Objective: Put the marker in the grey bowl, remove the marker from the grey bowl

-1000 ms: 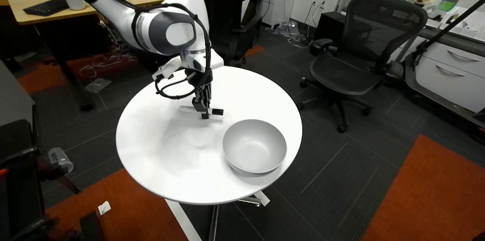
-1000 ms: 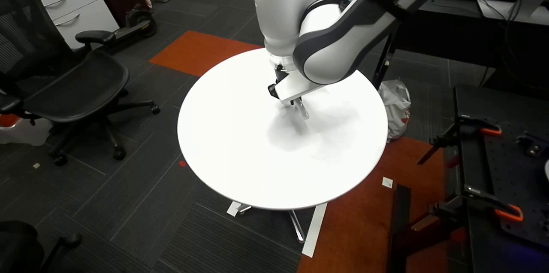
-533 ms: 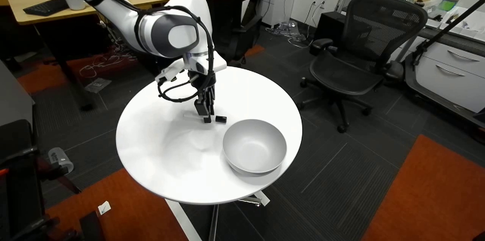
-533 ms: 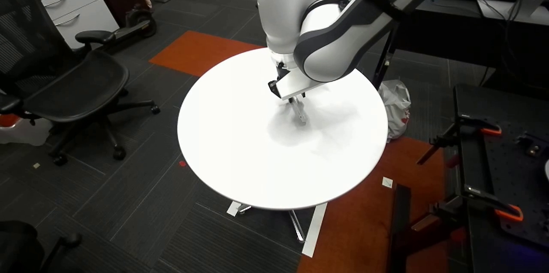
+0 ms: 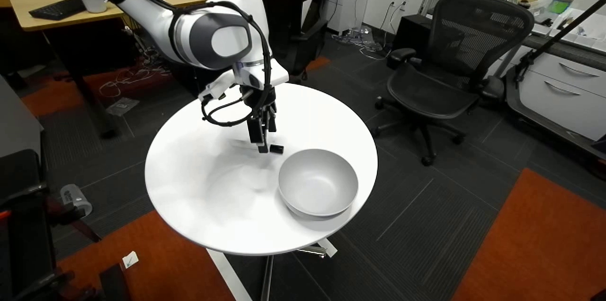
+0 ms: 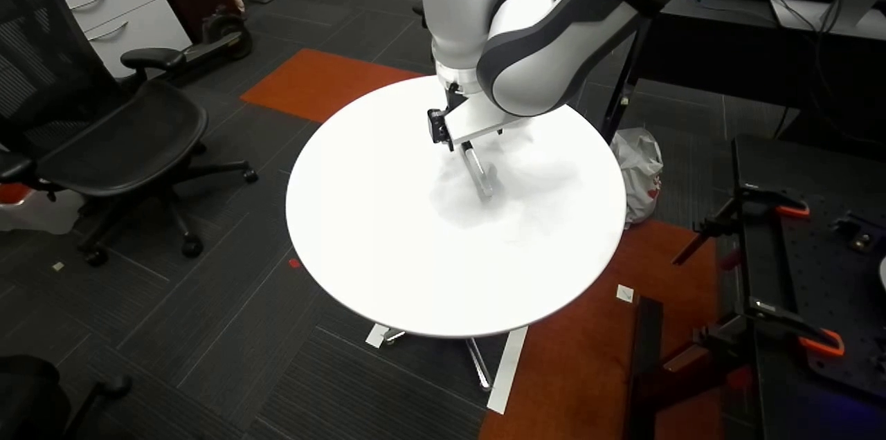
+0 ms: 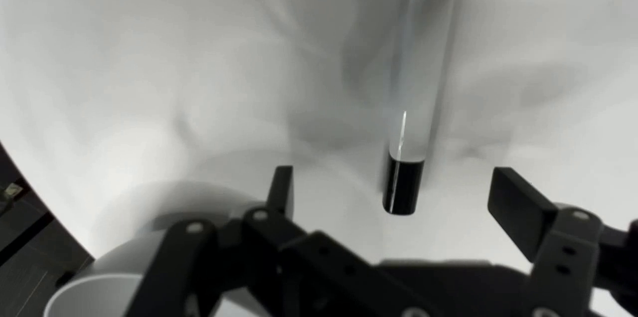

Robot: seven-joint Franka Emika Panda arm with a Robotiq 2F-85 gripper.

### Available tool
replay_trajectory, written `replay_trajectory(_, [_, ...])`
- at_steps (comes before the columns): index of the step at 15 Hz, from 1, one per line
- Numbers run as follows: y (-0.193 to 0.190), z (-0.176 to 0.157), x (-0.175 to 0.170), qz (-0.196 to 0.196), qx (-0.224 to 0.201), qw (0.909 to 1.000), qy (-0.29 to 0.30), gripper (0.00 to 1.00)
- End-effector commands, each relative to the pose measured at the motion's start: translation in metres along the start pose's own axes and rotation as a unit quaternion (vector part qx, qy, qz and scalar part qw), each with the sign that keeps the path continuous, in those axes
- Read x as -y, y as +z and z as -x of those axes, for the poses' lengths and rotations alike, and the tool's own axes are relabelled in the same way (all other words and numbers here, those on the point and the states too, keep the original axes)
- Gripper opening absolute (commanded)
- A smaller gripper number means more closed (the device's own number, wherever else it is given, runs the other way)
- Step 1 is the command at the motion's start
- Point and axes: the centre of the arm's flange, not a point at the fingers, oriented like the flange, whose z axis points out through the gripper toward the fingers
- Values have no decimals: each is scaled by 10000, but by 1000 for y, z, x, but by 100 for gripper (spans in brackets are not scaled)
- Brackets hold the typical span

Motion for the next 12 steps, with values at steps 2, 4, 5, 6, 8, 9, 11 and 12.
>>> replay_trajectory(2, [-39, 3, -27, -206, -106, 9997, 50, 100])
replay_trajectory(4, [-51, 3, -34, -299, -126, 9995, 30, 100])
replay_trajectory(5, [-56, 3, -36, -339, -131, 9993, 18, 100])
replay_trajectory(6, [-60, 4, -38, -371, -127, 9992, 22, 100])
replay_trajectory(8, [-67, 5, -40, -459, -99, 9989, 8, 100])
replay_trajectory(9, [-53, -6, -24, -271, -100, 9995, 97, 100])
replay_trajectory(11, [-54, -6, -25, -282, -103, 9995, 91, 100])
replay_trajectory(12, [-53, -5, -25, -271, -97, 9995, 87, 100])
